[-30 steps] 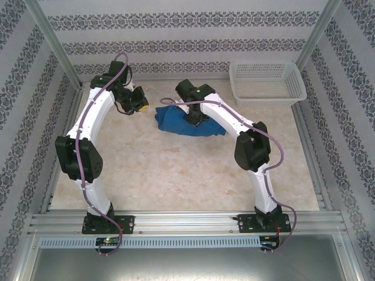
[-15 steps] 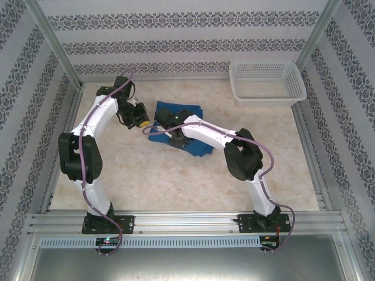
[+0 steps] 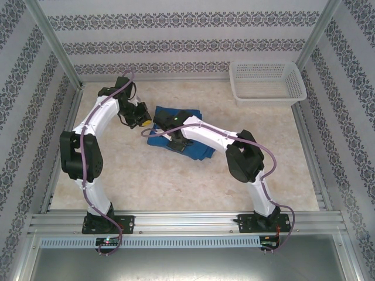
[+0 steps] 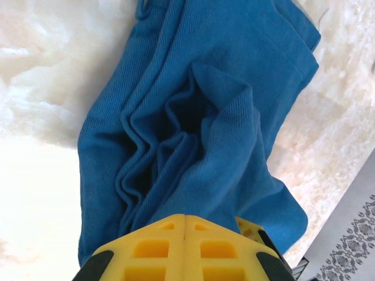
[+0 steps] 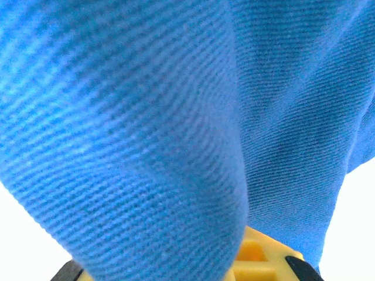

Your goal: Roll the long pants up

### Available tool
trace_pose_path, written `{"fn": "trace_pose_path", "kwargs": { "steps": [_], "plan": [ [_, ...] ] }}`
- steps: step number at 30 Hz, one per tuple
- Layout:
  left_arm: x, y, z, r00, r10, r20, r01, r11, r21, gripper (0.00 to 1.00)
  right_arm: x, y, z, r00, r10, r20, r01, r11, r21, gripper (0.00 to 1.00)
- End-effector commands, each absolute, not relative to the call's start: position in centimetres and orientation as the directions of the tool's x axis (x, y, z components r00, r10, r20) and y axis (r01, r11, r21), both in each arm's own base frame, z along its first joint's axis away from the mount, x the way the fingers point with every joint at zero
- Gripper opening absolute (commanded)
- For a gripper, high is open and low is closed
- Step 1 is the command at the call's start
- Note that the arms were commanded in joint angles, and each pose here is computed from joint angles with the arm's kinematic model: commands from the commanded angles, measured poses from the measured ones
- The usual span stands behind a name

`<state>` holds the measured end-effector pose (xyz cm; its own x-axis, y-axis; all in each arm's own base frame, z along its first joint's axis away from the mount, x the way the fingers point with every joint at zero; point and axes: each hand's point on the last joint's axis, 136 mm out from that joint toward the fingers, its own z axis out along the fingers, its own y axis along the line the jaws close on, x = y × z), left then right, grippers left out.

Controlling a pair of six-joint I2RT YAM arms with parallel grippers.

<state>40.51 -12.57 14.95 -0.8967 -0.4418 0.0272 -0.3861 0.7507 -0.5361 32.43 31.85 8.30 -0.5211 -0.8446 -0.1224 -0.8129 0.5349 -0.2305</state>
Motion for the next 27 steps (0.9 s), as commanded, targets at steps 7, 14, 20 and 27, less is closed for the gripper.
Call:
{"fn": "trace_pose_path", "kwargs": {
  "steps": [7,14,20,27],
  "plan": [
    [45.9,-14.1,11.7,-0.916,-0.401,0.023,-0.352,0.774,-0.527,0.0,27.8,33.0,13.1,-0.452,-0.882,-0.136,-0.873,0.468,-0.134,0.0],
    [46.6,-15.1,8.8,-0.918,-0.392,0.057,-0.365,0.781,-0.506,0.0,26.2,33.2,13.7,-0.439,-0.888,-0.137,-0.886,0.453,-0.1,0.0],
    [44.8,-14.9,4.9,-0.913,-0.389,0.126,-0.4,0.788,-0.467,0.0,25.9,33.2,14.2,-0.42,-0.899,-0.128,-0.897,0.432,-0.094,0.0],
    [42.7,-14.6,3.0,-0.906,-0.386,0.172,-0.421,0.793,-0.441,0.0,26.3,33.6,14.4,-0.4,-0.908,-0.126,-0.906,0.413,-0.097,0.0]
  ]
}}
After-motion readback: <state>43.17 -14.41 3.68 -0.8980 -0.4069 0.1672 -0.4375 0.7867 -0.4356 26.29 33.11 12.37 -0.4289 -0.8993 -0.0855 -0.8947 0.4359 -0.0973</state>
